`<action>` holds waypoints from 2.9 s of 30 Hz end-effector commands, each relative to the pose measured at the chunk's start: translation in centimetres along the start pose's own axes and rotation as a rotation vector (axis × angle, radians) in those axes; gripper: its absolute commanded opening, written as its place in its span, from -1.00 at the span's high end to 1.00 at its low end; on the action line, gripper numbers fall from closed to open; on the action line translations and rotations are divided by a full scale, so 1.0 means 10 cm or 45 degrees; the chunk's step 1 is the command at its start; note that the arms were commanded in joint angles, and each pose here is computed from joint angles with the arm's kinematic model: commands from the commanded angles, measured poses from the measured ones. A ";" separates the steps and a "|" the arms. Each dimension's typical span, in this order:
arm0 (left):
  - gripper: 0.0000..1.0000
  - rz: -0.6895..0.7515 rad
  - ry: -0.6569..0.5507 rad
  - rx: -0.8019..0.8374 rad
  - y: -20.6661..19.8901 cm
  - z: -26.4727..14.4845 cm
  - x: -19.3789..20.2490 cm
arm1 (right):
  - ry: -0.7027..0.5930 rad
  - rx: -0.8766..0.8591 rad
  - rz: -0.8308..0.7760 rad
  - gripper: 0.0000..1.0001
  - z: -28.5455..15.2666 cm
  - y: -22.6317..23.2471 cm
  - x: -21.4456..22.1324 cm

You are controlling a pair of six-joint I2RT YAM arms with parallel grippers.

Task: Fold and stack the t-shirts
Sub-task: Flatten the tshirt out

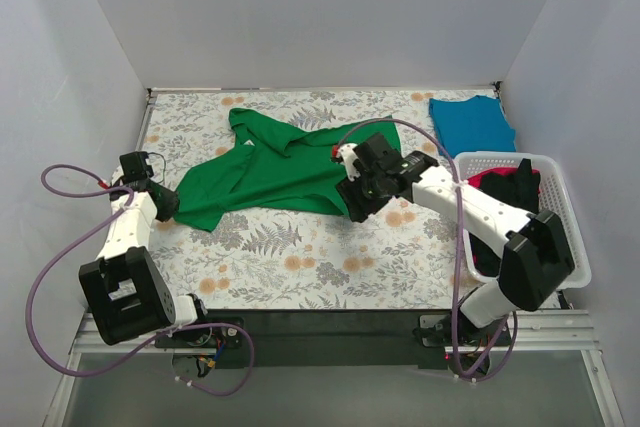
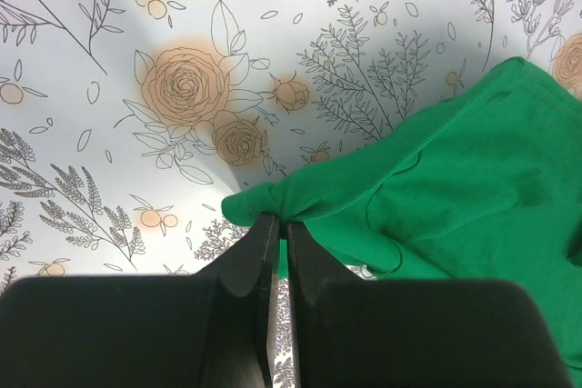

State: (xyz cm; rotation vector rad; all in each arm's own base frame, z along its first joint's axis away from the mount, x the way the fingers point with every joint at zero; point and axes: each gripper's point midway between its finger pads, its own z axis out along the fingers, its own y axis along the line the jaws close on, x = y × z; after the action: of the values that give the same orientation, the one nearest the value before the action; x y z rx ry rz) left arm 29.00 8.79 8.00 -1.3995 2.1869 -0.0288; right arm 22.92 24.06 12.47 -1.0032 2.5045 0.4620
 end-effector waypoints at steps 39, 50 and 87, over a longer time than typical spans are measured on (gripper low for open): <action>0.90 0.018 -0.098 -0.095 0.29 -0.31 -0.01 | 0.143 0.304 -0.345 0.76 -0.50 -0.12 0.60; -0.61 0.070 -0.189 -0.107 0.16 -0.52 -0.31 | 0.240 -0.090 -0.193 -0.21 -0.52 0.31 0.53; -0.22 0.275 0.378 0.351 -2.03 0.58 1.23 | -0.159 0.443 0.597 -0.19 1.14 -2.97 -0.73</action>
State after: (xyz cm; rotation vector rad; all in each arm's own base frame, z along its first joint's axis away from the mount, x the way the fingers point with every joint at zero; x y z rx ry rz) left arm 43.53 -9.01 3.13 -1.0085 2.4896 -0.4169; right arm 50.32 15.77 2.95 -0.2072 2.5479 0.3428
